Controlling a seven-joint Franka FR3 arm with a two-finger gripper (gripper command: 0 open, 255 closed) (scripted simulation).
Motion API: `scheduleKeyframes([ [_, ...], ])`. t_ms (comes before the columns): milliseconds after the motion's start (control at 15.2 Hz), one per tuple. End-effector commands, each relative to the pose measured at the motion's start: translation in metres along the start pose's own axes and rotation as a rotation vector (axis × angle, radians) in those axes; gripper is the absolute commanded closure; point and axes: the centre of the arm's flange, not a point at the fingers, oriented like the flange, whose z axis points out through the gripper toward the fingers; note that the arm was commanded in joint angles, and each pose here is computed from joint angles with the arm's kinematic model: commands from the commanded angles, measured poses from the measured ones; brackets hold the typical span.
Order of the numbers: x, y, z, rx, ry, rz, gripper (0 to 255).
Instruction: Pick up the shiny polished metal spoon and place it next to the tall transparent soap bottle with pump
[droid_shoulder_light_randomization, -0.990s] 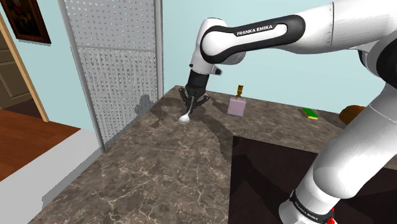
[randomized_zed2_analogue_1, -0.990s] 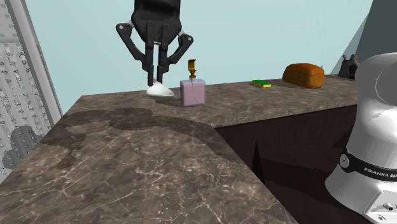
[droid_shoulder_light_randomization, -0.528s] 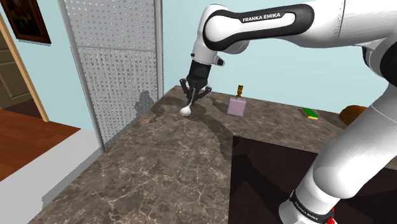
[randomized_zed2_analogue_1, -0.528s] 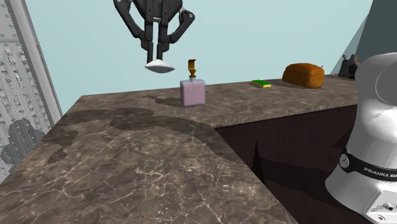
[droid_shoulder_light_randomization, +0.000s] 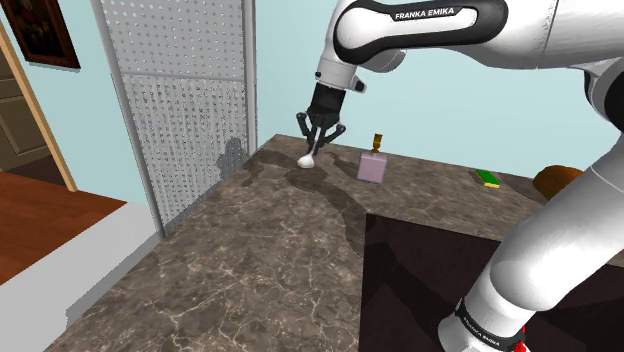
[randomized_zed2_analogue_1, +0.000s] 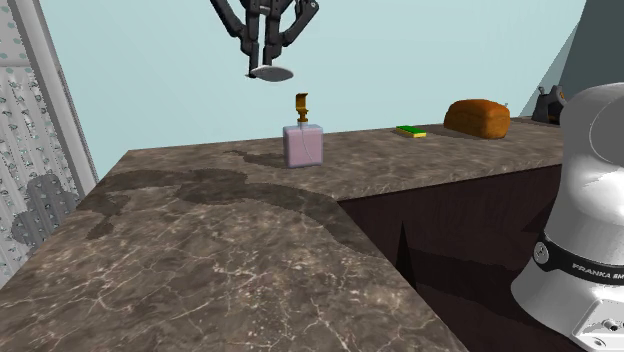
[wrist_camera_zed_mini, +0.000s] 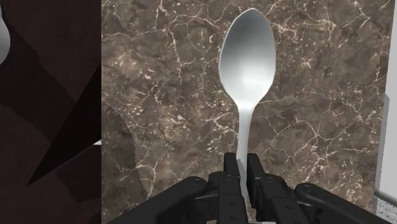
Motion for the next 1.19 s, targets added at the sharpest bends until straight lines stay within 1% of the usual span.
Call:
scheduleKeyframes([
  [0,0.018,0.017,-0.005,0.0,0.0,-0.001,255],
  [1122,0.178,0.167,-0.052,0.0,0.0,-0.001,255],
])
